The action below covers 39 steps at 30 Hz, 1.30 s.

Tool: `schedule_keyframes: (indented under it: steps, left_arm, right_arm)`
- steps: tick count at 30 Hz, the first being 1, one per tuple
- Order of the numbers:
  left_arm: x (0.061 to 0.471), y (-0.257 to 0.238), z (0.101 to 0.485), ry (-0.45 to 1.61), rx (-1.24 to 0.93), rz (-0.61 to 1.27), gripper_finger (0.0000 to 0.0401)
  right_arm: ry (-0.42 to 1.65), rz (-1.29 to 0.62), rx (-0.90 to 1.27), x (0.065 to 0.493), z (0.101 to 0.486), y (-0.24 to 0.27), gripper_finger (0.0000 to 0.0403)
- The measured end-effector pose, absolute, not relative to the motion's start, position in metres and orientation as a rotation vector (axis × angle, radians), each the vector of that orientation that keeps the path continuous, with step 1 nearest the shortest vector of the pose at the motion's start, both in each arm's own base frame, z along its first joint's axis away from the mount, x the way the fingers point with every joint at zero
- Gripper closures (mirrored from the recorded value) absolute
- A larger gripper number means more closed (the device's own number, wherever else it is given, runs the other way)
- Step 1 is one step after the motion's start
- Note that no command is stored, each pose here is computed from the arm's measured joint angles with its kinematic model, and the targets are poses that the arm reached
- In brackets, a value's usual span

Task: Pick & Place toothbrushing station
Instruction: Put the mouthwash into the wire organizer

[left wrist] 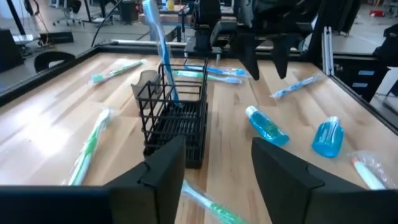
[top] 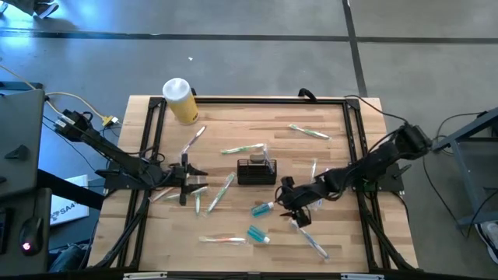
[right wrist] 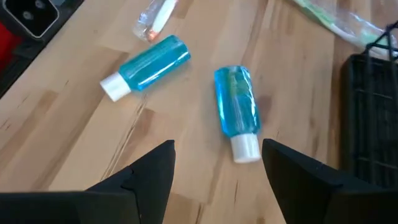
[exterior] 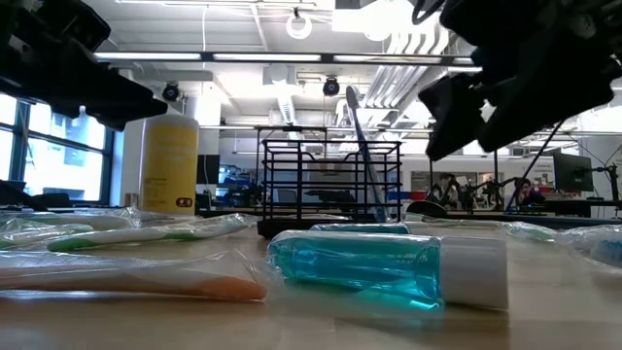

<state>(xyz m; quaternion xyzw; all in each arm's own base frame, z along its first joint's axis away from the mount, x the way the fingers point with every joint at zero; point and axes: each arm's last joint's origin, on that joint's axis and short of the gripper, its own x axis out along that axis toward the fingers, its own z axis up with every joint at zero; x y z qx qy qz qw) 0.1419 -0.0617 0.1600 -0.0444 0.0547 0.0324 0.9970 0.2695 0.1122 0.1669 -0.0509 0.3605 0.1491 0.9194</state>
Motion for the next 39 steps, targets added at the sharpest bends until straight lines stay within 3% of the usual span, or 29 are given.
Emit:
schedule_keyframes:
  steps: [12, 32, 39]
  left_arm:
    - [0.142, -0.062, 0.160, 0.110, -0.137, 0.068, 0.0212]
    - [0.142, -0.062, 0.158, 0.136, -0.131, 0.057, 0.0212]
    - [0.142, -0.062, 0.158, 0.136, -0.127, 0.057, 0.0212]
  right_arm:
    - [0.699, 0.268, -0.140, 0.284, 0.152, 0.113, 0.0169]
    - [0.807, 0.190, -0.113, 0.297, 0.104, 0.107, 0.0169]
    - [0.783, 0.208, -0.117, 0.299, 0.104, 0.107, 0.0200]
